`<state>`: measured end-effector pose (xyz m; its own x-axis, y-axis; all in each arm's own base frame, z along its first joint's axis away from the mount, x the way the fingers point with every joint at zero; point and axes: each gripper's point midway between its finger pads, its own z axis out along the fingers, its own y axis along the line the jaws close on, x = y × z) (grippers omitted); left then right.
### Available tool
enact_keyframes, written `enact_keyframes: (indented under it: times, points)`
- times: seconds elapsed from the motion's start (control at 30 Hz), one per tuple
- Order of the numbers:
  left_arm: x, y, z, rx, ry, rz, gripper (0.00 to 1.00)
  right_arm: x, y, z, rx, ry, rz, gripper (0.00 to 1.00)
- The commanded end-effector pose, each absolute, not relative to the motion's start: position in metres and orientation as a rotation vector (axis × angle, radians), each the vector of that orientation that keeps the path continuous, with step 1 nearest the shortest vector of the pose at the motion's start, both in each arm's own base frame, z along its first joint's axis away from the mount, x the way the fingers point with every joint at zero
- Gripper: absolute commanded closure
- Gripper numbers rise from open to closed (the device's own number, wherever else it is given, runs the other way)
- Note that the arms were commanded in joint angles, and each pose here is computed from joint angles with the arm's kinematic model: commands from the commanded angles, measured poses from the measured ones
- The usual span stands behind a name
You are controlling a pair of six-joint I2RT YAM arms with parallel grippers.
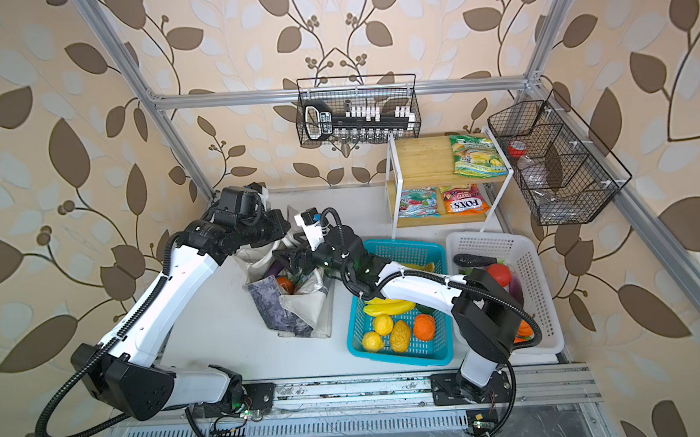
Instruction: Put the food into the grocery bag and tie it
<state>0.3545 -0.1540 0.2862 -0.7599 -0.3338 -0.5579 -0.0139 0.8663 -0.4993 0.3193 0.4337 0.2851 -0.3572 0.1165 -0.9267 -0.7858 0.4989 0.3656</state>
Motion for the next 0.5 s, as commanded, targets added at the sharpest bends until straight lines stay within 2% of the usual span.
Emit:
enact_keyframes:
  times: [0.0, 0.33, 0.43, 0.47]
  points:
    - [0.350, -0.164, 0.309, -0.240, 2.310, -0.699, 1.00, 0.328, 0.444, 0.283, -0.523, 1.692, 0.961, 0.17]
    - [0.349, -0.163, 0.306, -0.248, 2.314, -0.682, 0.98, 0.337, 0.452, 0.279, -0.459, 1.699, 0.943, 0.52]
    - [0.349, -0.163, 0.305, -0.249, 2.317, -0.680, 0.97, 0.337, 0.454, 0.282, -0.479, 1.685, 0.935, 0.65]
    - [0.349, -0.163, 0.305, -0.247, 2.318, -0.681, 0.96, 0.339, 0.453, 0.282, -0.483, 1.682, 0.930, 0.73]
